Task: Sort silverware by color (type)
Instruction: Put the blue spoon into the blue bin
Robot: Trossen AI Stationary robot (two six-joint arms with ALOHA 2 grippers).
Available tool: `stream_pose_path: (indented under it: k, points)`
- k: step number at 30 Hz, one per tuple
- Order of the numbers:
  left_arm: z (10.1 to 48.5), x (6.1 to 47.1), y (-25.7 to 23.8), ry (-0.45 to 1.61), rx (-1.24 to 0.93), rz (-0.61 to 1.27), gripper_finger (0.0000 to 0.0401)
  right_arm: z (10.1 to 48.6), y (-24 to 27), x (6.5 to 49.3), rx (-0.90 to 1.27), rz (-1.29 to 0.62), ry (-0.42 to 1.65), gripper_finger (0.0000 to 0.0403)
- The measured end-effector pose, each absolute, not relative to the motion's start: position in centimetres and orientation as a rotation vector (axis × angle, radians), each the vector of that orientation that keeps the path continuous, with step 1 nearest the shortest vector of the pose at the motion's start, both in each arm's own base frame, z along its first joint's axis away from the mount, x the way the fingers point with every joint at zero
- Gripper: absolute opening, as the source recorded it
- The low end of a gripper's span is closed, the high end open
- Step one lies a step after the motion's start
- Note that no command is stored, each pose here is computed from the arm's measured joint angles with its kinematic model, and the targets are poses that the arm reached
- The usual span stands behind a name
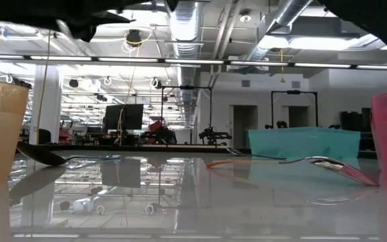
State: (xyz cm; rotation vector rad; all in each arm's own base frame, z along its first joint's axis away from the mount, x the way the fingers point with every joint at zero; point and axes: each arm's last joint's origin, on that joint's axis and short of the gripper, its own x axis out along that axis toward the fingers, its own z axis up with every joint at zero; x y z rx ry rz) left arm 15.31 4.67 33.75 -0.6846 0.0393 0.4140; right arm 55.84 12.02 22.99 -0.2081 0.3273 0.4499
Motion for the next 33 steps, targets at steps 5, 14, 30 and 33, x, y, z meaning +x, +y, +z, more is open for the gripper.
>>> stream_pose_path:
  k: [5, 14, 30, 33]
  points:
    - [33.7, 15.3, 4.6, 0.045, -0.668, 0.406, 0.0180, 25.3, 9.6, 53.9, -0.198, 0.294, 0.538, 0.0102]
    - [33.6, 15.3, 4.6, 0.079, -0.574, 0.406, 0.0180, 26.9, 5.9, 48.7, -0.068, 0.041, 1.027, 0.0102]
    - [27.1, 15.8, 4.4, 0.318, -0.684, 0.440, 0.0180, 27.3, 11.8, 41.4, -0.170, -0.259, 1.468, 0.0102]
    - [26.1, 16.2, 4.0, 0.363, -0.687, 0.422, 0.0180, 28.4, 14.8, 39.9, -0.206, -0.201, 1.431, 0.0102]
